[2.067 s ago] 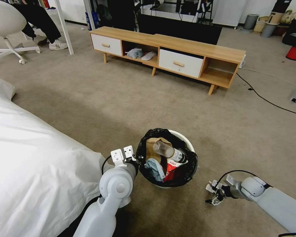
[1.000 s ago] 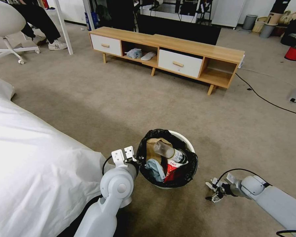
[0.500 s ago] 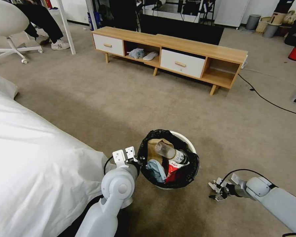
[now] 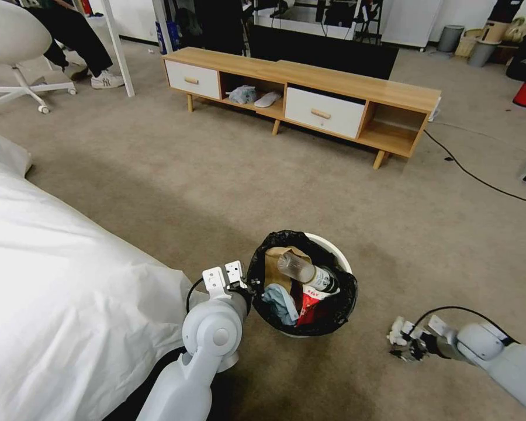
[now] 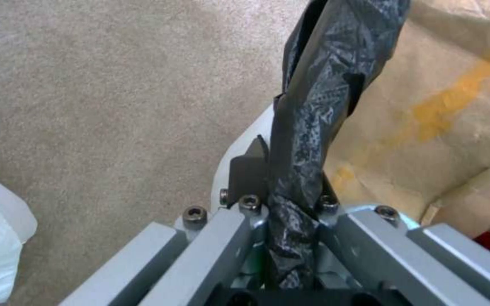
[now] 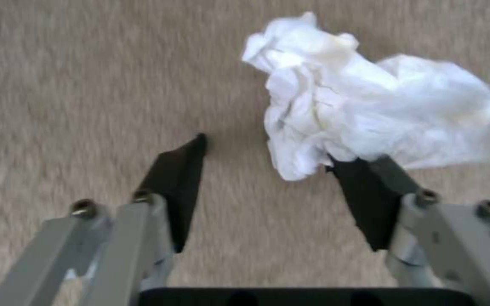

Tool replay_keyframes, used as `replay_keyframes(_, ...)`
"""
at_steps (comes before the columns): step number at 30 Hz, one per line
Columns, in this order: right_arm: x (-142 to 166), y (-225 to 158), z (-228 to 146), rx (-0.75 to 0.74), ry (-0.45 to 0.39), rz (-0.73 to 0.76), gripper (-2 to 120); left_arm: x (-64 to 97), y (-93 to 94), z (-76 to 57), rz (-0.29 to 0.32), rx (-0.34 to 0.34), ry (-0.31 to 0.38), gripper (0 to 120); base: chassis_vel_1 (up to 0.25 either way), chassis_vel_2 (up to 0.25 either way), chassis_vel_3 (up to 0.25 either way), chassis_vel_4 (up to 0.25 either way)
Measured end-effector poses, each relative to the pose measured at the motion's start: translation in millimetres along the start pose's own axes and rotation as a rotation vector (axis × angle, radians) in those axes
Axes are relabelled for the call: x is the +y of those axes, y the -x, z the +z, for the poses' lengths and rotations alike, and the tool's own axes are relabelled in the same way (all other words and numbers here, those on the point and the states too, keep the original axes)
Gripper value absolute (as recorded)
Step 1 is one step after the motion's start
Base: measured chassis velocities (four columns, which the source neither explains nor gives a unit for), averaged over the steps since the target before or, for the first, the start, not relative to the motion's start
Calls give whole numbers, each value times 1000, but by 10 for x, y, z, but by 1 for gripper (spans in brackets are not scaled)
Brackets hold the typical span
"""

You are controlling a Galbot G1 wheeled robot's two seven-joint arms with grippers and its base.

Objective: Pick up the trash bin, then pick up the garbage from the floor and place it into the trash bin.

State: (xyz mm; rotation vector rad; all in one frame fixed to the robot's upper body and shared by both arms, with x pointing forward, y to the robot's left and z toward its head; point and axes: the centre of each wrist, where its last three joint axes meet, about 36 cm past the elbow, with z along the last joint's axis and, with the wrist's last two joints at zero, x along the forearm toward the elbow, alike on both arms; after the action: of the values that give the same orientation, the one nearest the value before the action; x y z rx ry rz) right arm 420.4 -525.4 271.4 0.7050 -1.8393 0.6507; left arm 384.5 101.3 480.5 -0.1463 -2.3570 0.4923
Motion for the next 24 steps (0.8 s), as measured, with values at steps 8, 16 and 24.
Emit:
replay_keyframes(8,-2,-137,109,3,3,17,23,-6,0,25,-5,1,2,1,0,0,0,0)
replay_keyframes(16,-26,-146,98,-14,20,59,0,-5,5,33,-10,-1,0,1,0,0,0,0)
replay_keyframes(24,-9,-85,56,-34,35,97,0,16,2,62,-17,1,0,1,0,0,0,0)
